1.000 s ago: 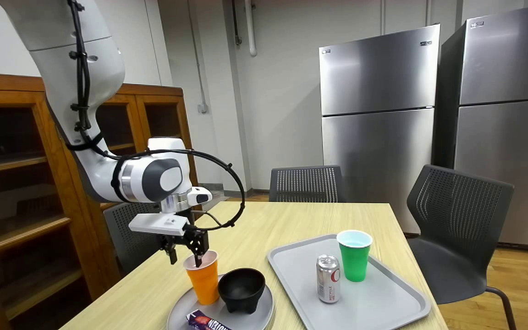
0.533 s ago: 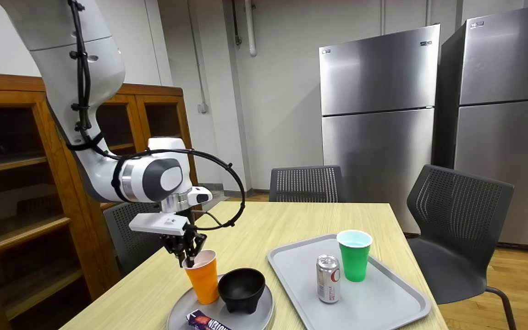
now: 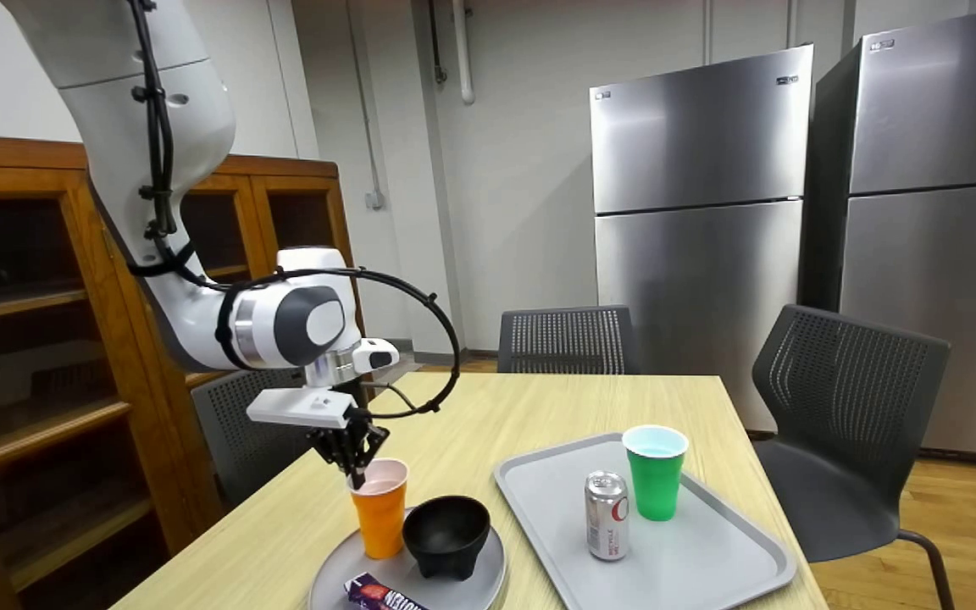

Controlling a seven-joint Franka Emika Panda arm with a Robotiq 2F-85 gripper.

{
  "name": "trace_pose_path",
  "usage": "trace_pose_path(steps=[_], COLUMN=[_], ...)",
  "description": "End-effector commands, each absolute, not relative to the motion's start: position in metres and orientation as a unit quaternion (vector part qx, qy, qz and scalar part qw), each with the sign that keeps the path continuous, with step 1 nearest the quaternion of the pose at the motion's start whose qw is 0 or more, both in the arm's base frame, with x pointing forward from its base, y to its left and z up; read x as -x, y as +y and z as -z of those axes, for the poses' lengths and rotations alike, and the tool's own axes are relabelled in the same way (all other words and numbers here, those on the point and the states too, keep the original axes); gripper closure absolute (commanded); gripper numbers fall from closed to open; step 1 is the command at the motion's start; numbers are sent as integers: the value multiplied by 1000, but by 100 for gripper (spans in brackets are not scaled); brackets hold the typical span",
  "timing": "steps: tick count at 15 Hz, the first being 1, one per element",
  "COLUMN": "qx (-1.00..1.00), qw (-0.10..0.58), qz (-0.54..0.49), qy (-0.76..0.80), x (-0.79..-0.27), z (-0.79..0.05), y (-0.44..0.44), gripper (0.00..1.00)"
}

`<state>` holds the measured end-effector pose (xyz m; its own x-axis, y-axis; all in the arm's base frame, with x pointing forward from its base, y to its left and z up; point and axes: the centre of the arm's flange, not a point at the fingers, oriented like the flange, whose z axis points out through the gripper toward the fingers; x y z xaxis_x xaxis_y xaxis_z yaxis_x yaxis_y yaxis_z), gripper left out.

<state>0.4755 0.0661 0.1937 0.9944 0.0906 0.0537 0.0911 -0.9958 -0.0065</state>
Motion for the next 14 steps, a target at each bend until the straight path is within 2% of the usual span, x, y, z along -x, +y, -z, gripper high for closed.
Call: trace_pose_path(steps=[1, 14], qx=[999, 991], qw=[-9, -14], qz=[28, 50], qy=[-37, -127], x=[-476, -476], z=[-203, -255], y=[67, 124], gripper=[99, 99])
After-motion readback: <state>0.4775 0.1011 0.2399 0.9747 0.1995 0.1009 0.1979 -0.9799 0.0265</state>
